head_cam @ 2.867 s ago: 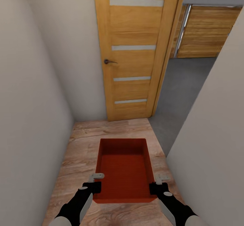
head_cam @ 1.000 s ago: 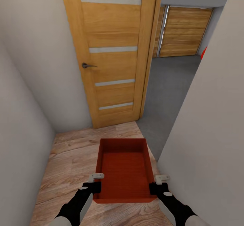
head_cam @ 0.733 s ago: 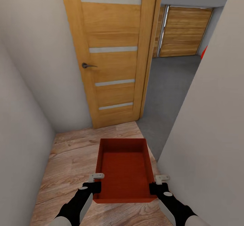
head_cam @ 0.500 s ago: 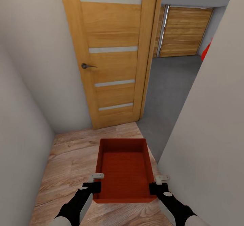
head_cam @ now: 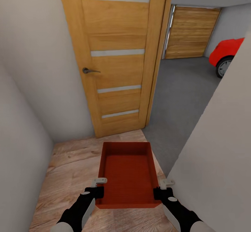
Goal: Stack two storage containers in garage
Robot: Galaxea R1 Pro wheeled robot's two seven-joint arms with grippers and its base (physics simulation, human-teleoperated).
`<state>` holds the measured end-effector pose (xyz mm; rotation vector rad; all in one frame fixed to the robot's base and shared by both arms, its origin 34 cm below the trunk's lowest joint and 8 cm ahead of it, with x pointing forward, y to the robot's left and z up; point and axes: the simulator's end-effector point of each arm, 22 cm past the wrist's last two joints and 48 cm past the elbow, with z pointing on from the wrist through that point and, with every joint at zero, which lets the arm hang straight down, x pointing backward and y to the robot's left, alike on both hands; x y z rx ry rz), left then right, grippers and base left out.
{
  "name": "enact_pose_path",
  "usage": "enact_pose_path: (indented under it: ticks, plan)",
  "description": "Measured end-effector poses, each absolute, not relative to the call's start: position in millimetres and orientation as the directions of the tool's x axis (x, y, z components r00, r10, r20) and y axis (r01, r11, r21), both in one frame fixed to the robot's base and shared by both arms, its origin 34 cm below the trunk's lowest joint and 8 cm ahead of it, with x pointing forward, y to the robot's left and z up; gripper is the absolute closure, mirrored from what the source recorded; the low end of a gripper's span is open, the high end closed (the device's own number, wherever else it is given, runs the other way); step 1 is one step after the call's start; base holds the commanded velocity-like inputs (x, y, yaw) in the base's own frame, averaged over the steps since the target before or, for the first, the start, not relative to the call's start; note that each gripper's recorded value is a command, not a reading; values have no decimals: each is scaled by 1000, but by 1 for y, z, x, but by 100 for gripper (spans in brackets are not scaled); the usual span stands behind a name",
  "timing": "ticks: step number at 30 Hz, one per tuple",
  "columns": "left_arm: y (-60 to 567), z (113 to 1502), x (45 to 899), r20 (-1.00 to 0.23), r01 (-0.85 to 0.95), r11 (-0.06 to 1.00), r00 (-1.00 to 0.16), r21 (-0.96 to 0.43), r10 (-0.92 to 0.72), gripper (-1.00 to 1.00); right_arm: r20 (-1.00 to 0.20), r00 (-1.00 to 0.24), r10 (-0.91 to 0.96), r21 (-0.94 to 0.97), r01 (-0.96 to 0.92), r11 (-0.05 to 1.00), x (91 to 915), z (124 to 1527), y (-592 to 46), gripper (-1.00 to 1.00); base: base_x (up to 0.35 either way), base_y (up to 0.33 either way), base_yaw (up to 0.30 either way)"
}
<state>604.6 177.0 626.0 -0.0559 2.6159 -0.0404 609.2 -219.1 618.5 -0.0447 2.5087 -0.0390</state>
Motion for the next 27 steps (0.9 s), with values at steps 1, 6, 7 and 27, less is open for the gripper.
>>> enact_pose_path:
  ticks: [1, 6, 7, 27]
  plan:
    - [177, 626, 605, -500, -32, 999, -865, -39, -48, 100, -590, -806, -41, -39, -23, 999, 609, 618, -219, 100, 80, 12, 0]
    - [177, 626, 605, -500, -33, 999, -865, -39, -48, 100, -590, -806, -41, -38, -23, 999, 609, 618, -219, 100, 30, 5, -84]
    - [177, 626, 605, -500, -34, 999, -865, -39, -49, 100, -590, -806, -41, -38, -23, 999, 609, 618, -219, 100, 9, 1, -203]
    - [177, 626, 605, -500, -28, 999, -865, -39, -44, 100, -590, -807, -41, -38, -23, 999, 609, 618, -219, 100, 98, 80, -123]
